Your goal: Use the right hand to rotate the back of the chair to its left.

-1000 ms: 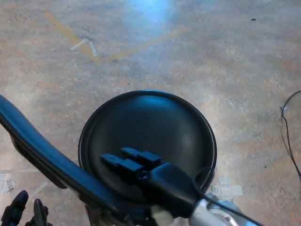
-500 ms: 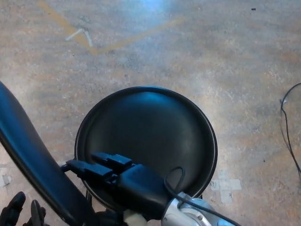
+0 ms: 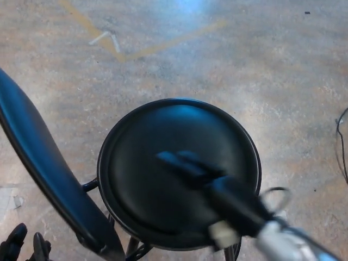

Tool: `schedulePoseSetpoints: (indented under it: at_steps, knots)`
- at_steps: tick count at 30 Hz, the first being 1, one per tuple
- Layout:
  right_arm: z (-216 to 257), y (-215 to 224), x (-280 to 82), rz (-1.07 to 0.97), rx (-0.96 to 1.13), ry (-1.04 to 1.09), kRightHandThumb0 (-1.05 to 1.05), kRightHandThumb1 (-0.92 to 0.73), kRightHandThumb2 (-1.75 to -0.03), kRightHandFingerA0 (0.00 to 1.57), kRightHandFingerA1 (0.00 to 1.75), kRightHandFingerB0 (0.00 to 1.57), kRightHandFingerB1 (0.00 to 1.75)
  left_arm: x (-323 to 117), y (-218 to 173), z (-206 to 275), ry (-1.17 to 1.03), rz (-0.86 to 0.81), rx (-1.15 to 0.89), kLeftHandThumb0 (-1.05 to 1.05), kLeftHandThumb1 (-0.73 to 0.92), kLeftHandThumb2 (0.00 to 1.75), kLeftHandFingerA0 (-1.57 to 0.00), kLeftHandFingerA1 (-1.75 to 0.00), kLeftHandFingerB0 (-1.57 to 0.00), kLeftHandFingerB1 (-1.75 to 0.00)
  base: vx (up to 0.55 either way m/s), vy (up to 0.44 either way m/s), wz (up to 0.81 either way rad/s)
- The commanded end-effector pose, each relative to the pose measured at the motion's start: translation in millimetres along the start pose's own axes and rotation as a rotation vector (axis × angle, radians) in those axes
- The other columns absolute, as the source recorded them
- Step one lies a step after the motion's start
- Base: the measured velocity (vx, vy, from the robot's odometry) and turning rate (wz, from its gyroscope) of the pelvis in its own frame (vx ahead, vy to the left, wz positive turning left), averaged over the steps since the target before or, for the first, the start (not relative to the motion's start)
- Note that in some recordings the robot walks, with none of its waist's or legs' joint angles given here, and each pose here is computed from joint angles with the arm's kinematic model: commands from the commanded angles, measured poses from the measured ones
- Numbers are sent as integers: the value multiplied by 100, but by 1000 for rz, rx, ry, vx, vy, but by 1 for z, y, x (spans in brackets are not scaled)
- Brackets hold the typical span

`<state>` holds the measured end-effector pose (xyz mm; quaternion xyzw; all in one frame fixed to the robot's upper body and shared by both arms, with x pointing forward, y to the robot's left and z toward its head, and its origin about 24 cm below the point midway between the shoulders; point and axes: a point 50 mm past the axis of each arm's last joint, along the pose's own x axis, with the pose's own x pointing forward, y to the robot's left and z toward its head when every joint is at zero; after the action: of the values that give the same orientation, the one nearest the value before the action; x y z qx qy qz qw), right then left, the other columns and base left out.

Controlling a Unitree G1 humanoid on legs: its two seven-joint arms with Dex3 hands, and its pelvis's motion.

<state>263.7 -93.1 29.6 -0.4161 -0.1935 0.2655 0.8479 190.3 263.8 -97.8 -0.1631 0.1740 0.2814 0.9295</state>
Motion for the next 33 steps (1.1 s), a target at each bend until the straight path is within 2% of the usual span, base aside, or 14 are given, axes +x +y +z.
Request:
schedulePoseSetpoints:
  at_steps: [1, 2, 3, 13, 14, 15, 23, 25, 27, 28, 29, 30, 31, 33]
  knots:
    - [-36, -25, -52, -277, 39, 61, -92, -75, -68, 0, 21, 0, 0, -6, 5, -7, 13, 17, -21, -70, 56, 91, -34, -56, -24, -46, 0, 0, 0]
    - [-39, -26, -57, -300, 33, 70, -92, -75, -68, 0, 21, 0, 0, -6, 5, -8, 14, 20, -20, -70, 56, 91, -34, -56, -24, -46, 0, 0, 0]
    - [-41, -26, -61, -316, 36, 77, -95, -62, -101, 11, 11, 0, 0, -6, 4, -8, 14, 22, -23, -70, 56, 90, -35, -56, -24, -46, 0, 0, 0]
    - [-68, -20, -126, -431, 35, 269, -88, -57, -102, 0, 11, 0, 9, -6, 2, -8, 16, 19, -18, -68, 55, 92, -36, -57, -24, -46, 0, 0, 0]
    - [-76, -14, -137, -434, 13, 344, -87, -56, -102, 1, 12, 1, 10, -6, 3, -8, 14, 17, -16, -64, 68, 61, -34, -44, -35, -34, 0, 0, 0]
    - [-82, -8, -145, -424, 7, 404, -90, -59, -101, 0, 7, 0, 7, -6, 3, -9, 14, 15, -15, -73, 58, 92, -32, -55, -28, -47, 0, 0, 0]
    - [-101, 14, -170, -396, 39, 600, -98, -68, -104, 11, 15, 9, 3, -9, 5, -13, 27, 19, -15, -73, 57, 92, -32, -55, -26, -46, 0, 0, 0]
    - [-105, 20, -176, -385, 71, 666, -87, -60, -104, 6, 20, 0, 13, -10, 6, -14, 30, 17, -11, -75, 58, 92, -32, -55, -27, -46, 0, 0, 0]
    - [-114, 27, -182, -387, 142, 792, -91, -68, -106, 12, 37, 0, 11, -12, 8, -16, 40, 26, -8, -74, 58, 92, -34, -55, -26, -46, 0, 0, 0]
    - [-116, 28, -183, -385, 159, 815, -91, -69, -107, 12, 36, 0, 12, -12, 8, -16, 40, 28, -9, -66, 67, 63, -36, -45, -34, -35, 0, 0, 0]
    - [-117, 29, -184, -383, 167, 826, -91, -69, -107, 12, 36, 0, 12, -12, 8, -17, 39, 28, -10, -66, 67, 63, -36, -45, -34, -35, 0, 0, 0]
    - [-119, 30, -186, -403, 215, 866, -89, -68, -107, 12, 43, 0, 14, -12, 8, -17, 42, 31, -15, -70, 57, 92, -36, -56, -25, -46, 0, 0, 0]
    - [-120, 30, -188, -406, 230, 881, -88, -85, -66, 15, 28, 0, 19, -13, 8, -17, 42, 30, -15, -71, 57, 92, -35, -56, -24, -45, 0, 0, 0]
    - [-121, 30, -187, -406, 235, 884, -88, -85, -66, 15, 28, 0, 19, -13, 8, -17, 43, 31, -17, -71, 57, 92, -35, -56, -24, -45, 0, 0, 0]
